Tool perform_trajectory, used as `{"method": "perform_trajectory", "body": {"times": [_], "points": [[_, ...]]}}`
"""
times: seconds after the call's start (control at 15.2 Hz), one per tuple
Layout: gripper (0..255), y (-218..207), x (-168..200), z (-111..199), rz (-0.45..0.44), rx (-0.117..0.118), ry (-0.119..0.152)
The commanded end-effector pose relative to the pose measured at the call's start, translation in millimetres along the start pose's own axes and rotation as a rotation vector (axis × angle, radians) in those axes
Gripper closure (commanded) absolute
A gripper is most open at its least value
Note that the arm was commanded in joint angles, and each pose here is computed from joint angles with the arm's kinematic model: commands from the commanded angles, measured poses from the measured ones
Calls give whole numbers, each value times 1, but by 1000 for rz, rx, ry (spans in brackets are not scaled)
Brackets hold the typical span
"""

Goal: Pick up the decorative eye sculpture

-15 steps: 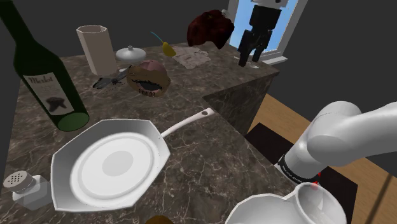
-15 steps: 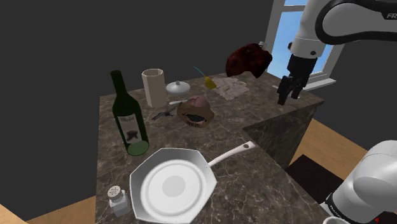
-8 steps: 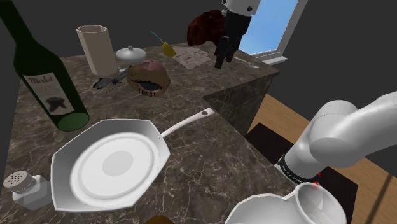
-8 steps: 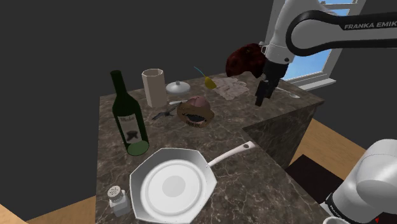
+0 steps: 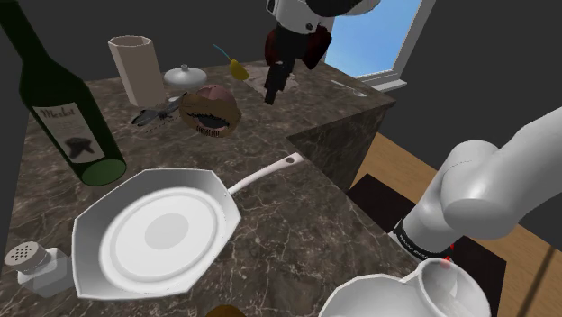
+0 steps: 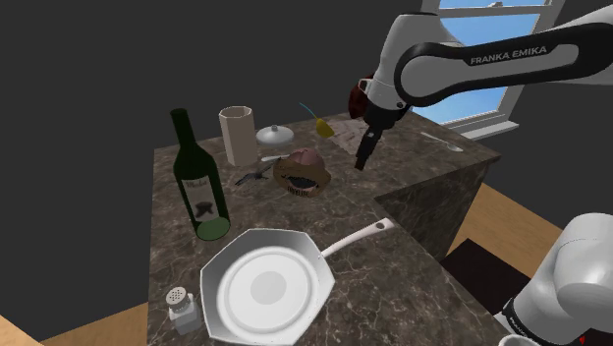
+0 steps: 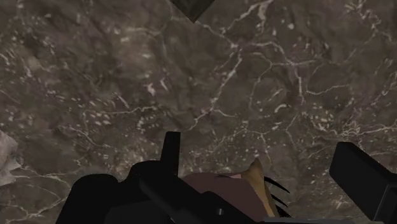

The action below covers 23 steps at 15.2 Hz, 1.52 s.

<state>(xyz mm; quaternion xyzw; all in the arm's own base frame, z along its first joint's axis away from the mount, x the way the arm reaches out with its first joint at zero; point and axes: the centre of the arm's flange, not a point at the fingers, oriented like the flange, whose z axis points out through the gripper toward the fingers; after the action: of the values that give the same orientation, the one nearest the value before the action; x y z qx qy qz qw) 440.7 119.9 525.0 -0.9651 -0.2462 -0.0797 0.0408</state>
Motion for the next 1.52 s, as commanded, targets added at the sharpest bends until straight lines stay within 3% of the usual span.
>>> {"method": "perform_trajectory", "body": {"times": [0.0,0.33,0.99,1.06,1.45], "points": [[0,-9,20,10,-68,-1,24],[0,-39,67,30,-233,-4,80],[0,-40,63,71,-245,-4,84],[255,-40,63,71,-245,-4,84],[255,-40,63,71,-245,-4,84]]}}
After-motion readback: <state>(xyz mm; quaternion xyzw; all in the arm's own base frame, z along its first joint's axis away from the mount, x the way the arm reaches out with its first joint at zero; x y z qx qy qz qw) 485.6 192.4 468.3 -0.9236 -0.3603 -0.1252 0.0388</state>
